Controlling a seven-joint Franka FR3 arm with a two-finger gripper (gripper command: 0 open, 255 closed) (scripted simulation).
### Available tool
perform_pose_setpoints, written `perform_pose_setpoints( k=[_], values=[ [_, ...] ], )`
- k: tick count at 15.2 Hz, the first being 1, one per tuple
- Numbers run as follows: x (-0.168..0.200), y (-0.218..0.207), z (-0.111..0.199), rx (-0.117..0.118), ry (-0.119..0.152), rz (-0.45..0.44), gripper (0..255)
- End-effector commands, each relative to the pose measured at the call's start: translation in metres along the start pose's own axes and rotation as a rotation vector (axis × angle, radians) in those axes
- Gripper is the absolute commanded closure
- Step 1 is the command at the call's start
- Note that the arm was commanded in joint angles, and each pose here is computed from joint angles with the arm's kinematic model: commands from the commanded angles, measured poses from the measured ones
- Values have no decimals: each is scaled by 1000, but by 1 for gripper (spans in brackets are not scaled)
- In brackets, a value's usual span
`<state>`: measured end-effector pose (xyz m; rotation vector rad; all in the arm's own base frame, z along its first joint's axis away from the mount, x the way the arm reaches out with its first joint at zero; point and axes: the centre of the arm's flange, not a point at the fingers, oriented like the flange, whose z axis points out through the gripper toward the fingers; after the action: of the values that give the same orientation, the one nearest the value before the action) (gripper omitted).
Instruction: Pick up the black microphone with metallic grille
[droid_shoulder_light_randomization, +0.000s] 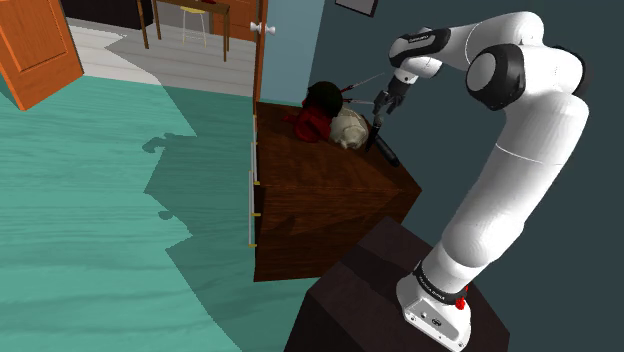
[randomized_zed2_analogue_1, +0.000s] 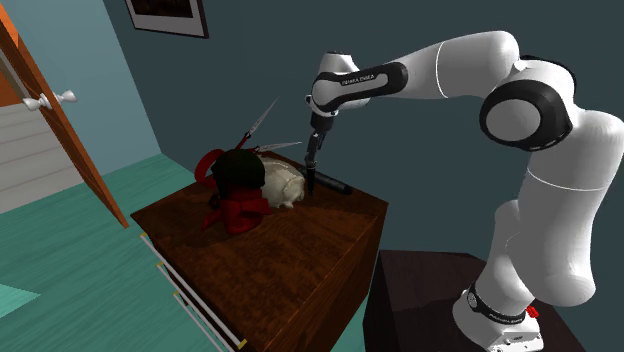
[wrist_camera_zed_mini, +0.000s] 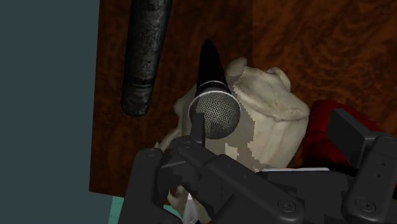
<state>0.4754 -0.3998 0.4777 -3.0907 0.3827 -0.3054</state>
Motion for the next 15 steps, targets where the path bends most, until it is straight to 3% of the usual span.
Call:
perform_pose_setpoints(
  k=[1, 12, 13, 15],
  values=[
    [13, 24, 10, 4, 13, 14, 0],
    [12, 37, 54, 6, 19, 22, 0],
    [12, 37, 54, 6, 19, 22, 255],
    [12, 37, 54, 6, 19, 22, 255]
  ],
)
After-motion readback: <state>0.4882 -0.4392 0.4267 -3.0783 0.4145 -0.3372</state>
